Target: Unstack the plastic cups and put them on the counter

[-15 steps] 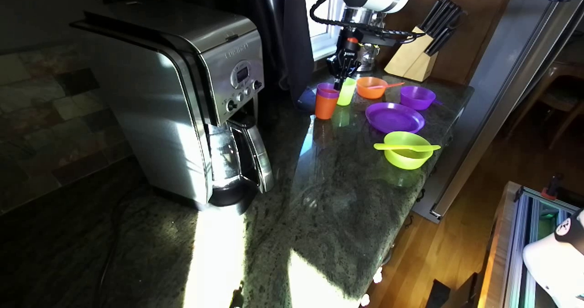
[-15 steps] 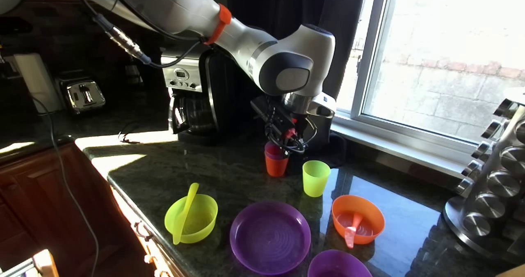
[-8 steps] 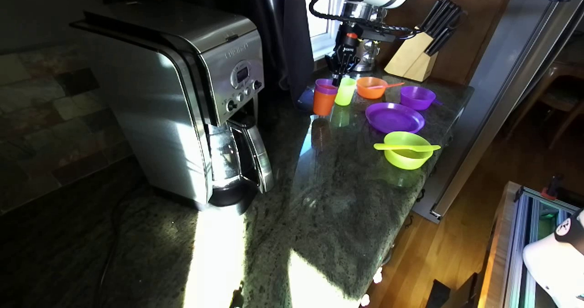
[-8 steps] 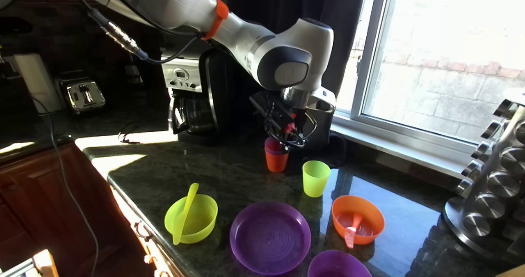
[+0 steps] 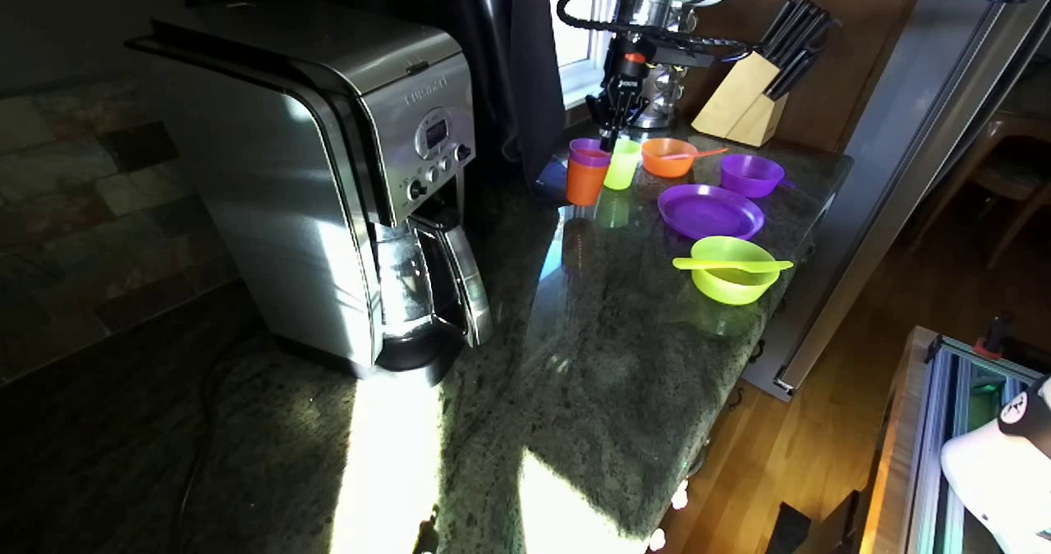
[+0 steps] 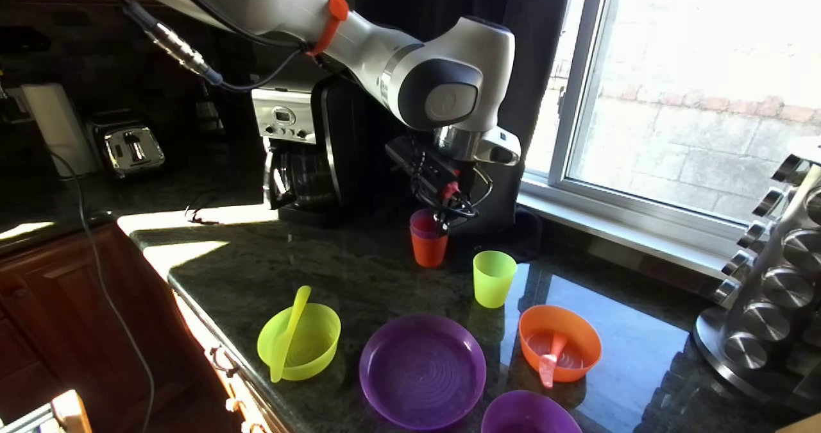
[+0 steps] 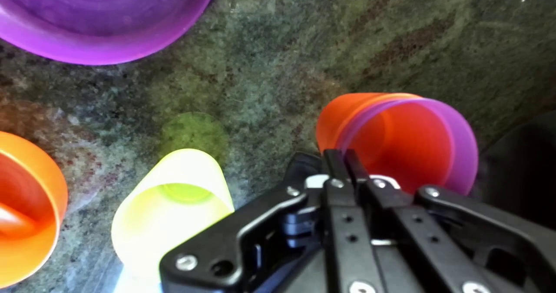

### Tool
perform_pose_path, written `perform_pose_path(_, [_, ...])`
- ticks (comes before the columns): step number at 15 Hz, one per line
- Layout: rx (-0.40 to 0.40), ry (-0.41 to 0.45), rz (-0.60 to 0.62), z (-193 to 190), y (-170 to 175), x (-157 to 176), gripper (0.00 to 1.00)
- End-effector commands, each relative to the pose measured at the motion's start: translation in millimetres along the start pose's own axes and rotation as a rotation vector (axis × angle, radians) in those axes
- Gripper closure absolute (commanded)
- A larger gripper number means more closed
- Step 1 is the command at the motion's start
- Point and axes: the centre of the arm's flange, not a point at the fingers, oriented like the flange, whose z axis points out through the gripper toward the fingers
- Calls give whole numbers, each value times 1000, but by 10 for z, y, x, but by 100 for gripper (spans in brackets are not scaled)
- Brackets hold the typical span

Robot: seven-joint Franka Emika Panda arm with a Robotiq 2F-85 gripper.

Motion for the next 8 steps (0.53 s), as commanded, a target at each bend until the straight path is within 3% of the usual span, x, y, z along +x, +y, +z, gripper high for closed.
perform_pose_path(1, [-48, -58, 11, 56, 18, -101, 99])
perform_pose_path(3, [-61, -73, 9, 83, 34, -111, 96])
perform_pose_path(8, [-83, -100, 7, 169, 63, -121, 99])
